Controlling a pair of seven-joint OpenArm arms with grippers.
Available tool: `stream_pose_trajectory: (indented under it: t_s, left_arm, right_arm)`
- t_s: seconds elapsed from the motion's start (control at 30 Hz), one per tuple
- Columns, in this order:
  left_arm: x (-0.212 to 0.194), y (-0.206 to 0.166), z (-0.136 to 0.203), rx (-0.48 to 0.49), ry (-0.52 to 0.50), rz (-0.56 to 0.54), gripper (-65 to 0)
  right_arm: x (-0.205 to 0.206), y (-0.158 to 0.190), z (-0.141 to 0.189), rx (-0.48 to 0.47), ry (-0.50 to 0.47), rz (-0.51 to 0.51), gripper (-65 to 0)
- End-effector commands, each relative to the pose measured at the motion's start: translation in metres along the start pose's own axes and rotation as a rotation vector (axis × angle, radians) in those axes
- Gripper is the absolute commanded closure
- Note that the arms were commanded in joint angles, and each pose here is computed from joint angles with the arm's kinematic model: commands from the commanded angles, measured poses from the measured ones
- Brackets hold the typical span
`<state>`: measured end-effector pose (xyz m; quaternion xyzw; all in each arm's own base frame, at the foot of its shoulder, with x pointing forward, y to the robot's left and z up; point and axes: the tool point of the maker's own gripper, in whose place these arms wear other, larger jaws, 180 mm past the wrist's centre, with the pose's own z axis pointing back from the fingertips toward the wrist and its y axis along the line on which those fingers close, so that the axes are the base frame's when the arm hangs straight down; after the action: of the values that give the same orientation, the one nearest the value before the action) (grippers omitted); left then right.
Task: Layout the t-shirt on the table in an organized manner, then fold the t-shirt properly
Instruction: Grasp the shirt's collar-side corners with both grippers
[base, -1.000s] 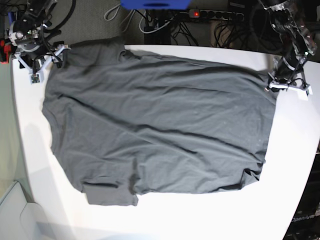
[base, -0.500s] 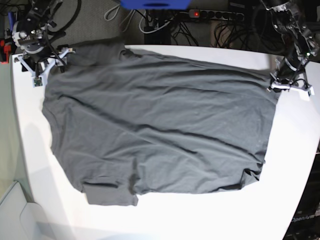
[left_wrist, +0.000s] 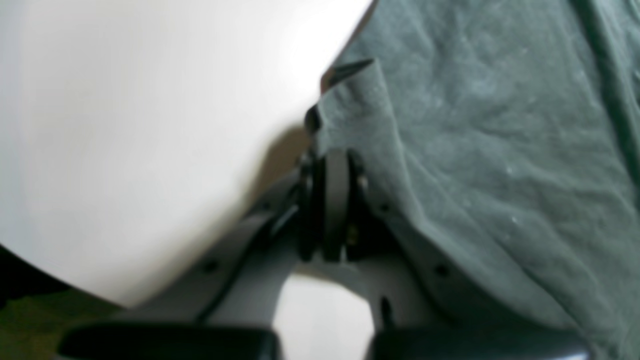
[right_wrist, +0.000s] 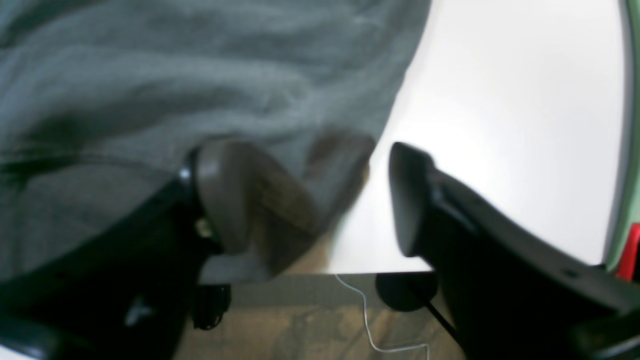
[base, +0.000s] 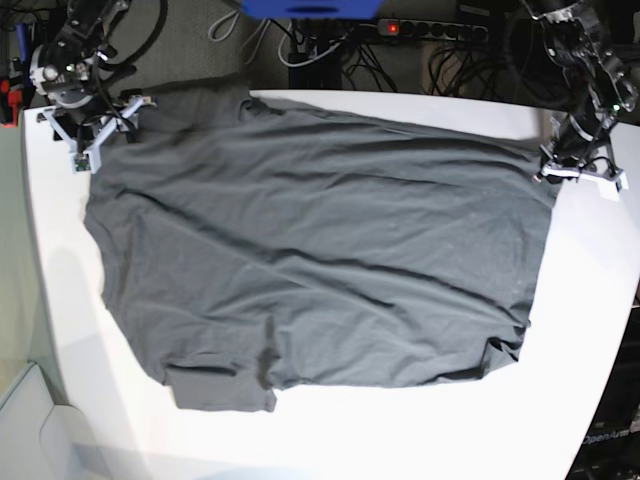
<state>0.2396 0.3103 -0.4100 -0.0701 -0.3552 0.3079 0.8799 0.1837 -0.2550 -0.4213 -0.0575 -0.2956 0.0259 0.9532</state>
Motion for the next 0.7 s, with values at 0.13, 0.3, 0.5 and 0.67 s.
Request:
stream_pose_trajectory:
  t_s: [0.13,0.3,0.5,0.67]
  left_arm:
    - [0.0144,-0.0022,0.0037,-0.010,-0.041,-0.015,-0.1]
    - [0.0148,-0.0025,0.0039,-0.010,-0.042,-0.015,-0.1]
    - [0.0146,-0.0011,0.0038,-0.007,-0.041,-0.012,-0.1]
    - [0.0141,-0.0008,0.0036,-0.007,-0.040,-0.011,-0.1]
  right_arm:
    - [0.0091,-0.0029,0.0022,-0.008,-0.036,0.000,-13.0]
    - [0.0076,0.0010,0.0016,-0.003,-0.032,-0.007,-1.4]
    - [0.0079,-0.0013,0.0019,-0.007,-0.031,-0.001,-1.0]
    - [0.0091,-0.0050,0.0035,-0.018,-0.035,-0.001,-14.4]
